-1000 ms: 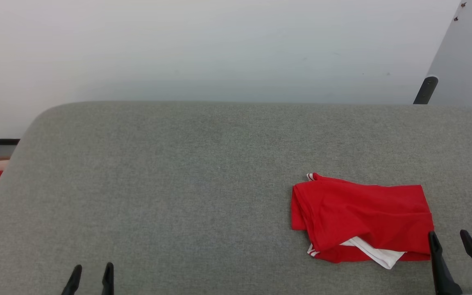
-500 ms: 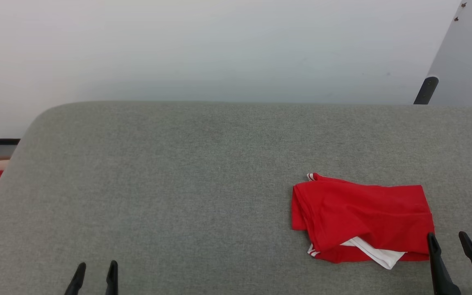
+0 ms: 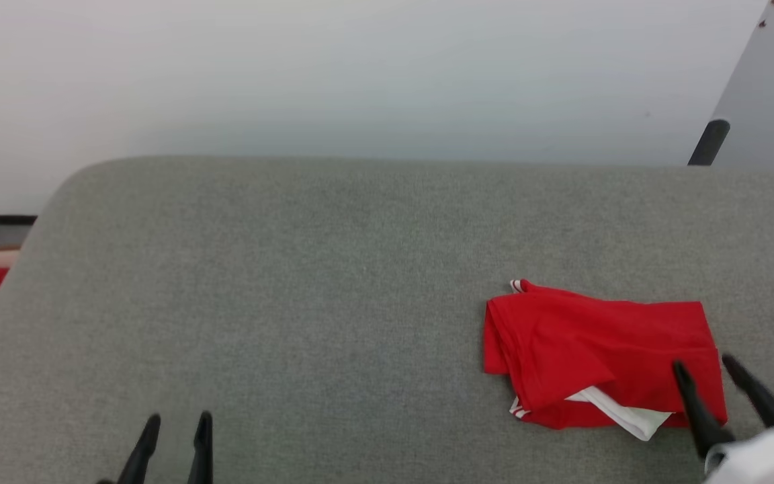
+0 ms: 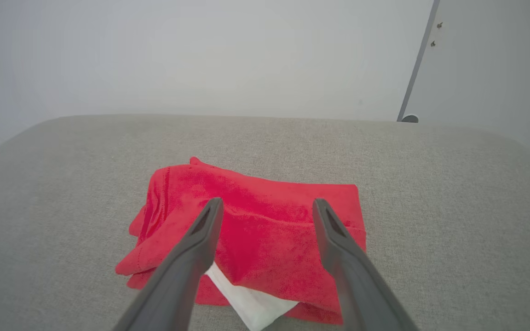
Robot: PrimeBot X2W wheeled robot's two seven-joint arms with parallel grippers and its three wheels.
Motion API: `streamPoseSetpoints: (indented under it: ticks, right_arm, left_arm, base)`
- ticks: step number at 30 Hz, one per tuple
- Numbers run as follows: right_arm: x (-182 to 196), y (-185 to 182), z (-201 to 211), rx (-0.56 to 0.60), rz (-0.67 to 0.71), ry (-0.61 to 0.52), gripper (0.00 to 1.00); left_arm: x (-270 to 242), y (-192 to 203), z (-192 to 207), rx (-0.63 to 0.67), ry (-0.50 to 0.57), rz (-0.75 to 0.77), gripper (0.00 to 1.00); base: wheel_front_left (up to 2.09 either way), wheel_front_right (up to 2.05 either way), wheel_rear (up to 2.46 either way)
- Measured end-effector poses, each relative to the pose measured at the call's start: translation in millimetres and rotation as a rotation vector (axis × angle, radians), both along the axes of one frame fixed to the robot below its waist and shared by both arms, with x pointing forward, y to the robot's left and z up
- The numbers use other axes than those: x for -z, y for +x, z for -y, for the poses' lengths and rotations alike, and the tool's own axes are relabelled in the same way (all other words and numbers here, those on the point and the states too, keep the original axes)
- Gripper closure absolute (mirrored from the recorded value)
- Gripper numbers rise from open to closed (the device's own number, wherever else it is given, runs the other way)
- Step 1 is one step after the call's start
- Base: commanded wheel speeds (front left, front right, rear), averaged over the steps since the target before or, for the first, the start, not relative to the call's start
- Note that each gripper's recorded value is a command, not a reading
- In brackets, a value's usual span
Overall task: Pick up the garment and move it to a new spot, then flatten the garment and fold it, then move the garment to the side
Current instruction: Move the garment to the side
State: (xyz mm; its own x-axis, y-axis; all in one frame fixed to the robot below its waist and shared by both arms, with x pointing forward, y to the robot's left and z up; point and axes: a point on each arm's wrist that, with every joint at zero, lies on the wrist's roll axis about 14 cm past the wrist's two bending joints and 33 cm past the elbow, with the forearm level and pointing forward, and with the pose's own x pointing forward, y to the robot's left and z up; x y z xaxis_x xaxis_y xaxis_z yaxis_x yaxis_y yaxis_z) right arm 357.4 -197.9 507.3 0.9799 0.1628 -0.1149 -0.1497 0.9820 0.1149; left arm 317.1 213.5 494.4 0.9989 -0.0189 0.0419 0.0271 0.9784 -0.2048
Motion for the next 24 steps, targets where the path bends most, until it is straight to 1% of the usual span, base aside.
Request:
streamPoseSetpoints:
  ticks: [2,3,7,11,15,17,20,24]
  right_arm:
    - [-3,14,1,-0.019,-0.047,-0.038,0.00]
    - [3,25,3,-0.031,-0.142,-0.069,0.00]
    - [22,38,12,-0.048,-0.362,-0.097,0.00]
    - [23,56,35,-0.006,-0.488,-0.093,0.00]
    - [52,49,45,0.006,-0.704,-0.078,0.00]
    - [59,50,48,0.018,-0.764,-0.064,0.00]
    - [73,47,55,0.043,-0.843,-0.089,0.00]
    - [88,52,50,0.060,-0.881,-0.057,0.00]
  left_arm:
    - [-2,7,3,0.009,-0.004,0.007,0.00]
    - [-2,14,5,0.019,-0.007,0.007,0.00]
    - [0,26,9,0.040,-0.006,0.000,0.00]
    - [-2,43,14,0.071,-0.003,0.005,0.00]
    - [0,56,14,0.090,0.005,-0.002,0.00]
    - [4,60,13,0.094,0.006,-0.012,0.00]
    - [9,65,14,0.101,0.006,-0.028,0.00]
    - [17,68,14,0.105,0.003,-0.049,0.00]
  base:
    - [0.00,0.00,0.00]
    - [0.00,0.00,0.00]
    - [0.00,0.00,0.00]
    - [0.00,0.00,0.00]
    - [0.00,0.00,0.00]
    - [0.00,0.00,0.00]
    - [0.00,0.00,0.00]
    - [0.00,0.00,0.00]
